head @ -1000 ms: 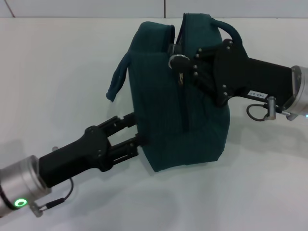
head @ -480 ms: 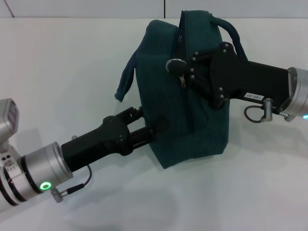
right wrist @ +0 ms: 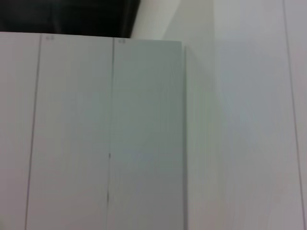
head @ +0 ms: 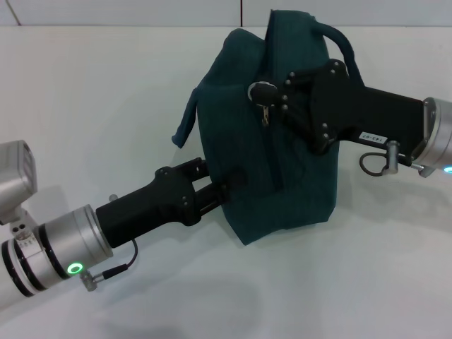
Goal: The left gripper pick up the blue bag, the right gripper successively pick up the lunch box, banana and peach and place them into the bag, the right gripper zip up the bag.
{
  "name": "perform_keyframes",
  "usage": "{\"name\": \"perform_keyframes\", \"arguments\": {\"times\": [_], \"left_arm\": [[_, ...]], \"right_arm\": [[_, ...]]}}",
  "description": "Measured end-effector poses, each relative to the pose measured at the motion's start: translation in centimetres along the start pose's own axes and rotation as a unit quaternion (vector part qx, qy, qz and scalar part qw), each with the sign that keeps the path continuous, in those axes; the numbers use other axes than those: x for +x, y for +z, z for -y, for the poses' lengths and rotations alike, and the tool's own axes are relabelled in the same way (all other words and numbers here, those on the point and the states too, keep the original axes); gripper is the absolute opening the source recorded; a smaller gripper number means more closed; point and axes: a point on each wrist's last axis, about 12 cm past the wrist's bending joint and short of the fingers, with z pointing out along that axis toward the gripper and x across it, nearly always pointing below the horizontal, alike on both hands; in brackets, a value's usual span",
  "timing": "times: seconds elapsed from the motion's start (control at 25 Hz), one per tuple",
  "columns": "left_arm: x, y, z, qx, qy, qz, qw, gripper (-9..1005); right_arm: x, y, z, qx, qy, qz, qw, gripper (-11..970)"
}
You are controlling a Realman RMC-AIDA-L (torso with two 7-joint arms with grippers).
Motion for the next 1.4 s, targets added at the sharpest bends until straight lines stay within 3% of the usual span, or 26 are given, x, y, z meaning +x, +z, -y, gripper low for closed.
{"name": "perform_keyframes", "arguments": {"times": [0.24, 0.64, 0.8, 1.12, 1.4], "left_arm": [[0.2, 0.0, -0.3, -0.013, 0.003, -0.009, 1.0, 455], [0.9, -0.4, -0.1, -0.008, 0.026, -0.029, 0.999, 353], [0.7, -0.7, -0.2, -0.019, 0.023, -0.014, 0.999, 289], [0.0, 0.0, -0.1, -0.008, 0.026, 0.006, 1.0, 68], [-0.5, 0.9, 0.1, 0.004, 0.021, 0.024, 0.999, 261]], "right_arm": [[0.1, -0.2, 0.3, 0.018, 0.009, 0.006, 1.0, 17], [0.5, -0.9, 1.8, 0.105, 0.036, 0.017, 0.994, 17], [0.6, -0.8, 1.7, 0.103, 0.038, 0.014, 0.994, 17], [1.1, -0.5, 1.0, 0.084, 0.041, 0.005, 0.996, 17], [1.0, -0.7, 0.8, 0.078, 0.041, 0.012, 0.996, 17]]}}
